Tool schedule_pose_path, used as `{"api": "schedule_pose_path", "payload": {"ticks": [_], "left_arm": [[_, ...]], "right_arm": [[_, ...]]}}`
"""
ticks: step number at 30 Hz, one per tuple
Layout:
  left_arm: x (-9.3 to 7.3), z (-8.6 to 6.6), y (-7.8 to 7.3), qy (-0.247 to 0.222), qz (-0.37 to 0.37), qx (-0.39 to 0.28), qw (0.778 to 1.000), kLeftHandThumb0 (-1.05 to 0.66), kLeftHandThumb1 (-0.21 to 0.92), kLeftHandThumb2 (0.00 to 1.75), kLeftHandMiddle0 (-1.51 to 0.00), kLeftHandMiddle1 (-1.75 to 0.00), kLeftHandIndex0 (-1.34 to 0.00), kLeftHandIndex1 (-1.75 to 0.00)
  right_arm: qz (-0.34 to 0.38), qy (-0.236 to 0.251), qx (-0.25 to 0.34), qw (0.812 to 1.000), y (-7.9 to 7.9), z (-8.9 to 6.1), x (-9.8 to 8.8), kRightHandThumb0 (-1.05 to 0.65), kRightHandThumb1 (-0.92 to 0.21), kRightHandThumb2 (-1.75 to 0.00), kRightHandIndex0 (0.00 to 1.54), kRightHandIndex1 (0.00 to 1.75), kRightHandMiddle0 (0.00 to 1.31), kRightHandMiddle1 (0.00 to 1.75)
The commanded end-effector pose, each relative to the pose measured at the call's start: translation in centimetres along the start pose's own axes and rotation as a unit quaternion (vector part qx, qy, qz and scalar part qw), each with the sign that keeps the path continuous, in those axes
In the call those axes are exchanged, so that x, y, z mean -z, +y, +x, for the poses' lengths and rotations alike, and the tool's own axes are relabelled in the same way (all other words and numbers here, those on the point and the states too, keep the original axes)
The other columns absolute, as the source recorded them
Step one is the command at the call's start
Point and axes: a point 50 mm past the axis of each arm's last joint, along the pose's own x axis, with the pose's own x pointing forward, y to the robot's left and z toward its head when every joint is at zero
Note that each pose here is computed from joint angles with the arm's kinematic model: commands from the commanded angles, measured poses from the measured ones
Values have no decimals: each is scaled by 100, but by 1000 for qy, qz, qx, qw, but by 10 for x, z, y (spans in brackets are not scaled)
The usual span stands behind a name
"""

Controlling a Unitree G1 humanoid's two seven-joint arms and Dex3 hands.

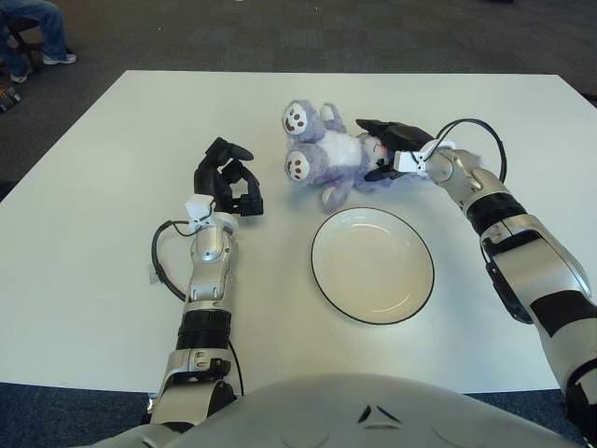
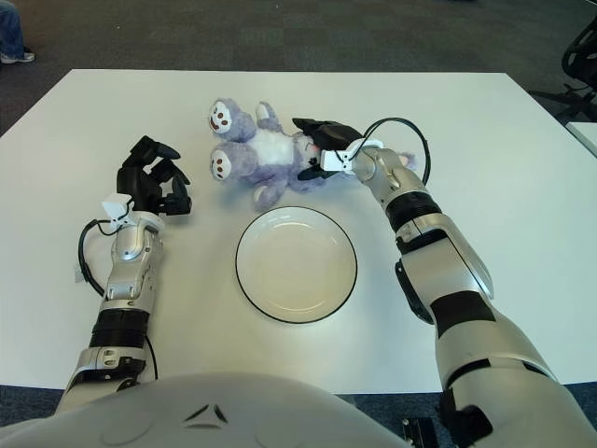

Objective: Put the doll into the plate.

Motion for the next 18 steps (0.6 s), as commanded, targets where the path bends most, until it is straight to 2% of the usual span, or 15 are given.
{"api": "schedule_pose_path", "payload": {"ticks": [1, 12, 18], "left_arm": [[16, -14, 5, 33, 2, -14, 999, -1, -10, 172, -93, -175, -80, -152], [16, -15, 6, 27, -1, -11, 1000, -1, -11, 171, -93, -175, -82, -150], [16, -15, 5, 27, -3, -11, 1000, -2, -10, 170, -93, -175, -82, -148]], "right_arm": [[-3, 17, -29, 999, 16, 1, 2, -82, -73, -30, 2, 1, 0, 0], [-13, 19, -46, 999, 21, 0, 2, -80, -70, -38, 8, 3, 0, 0], [-21, 18, -57, 998, 23, -1, 4, -75, -62, -49, 24, 9, 0, 0]]}}
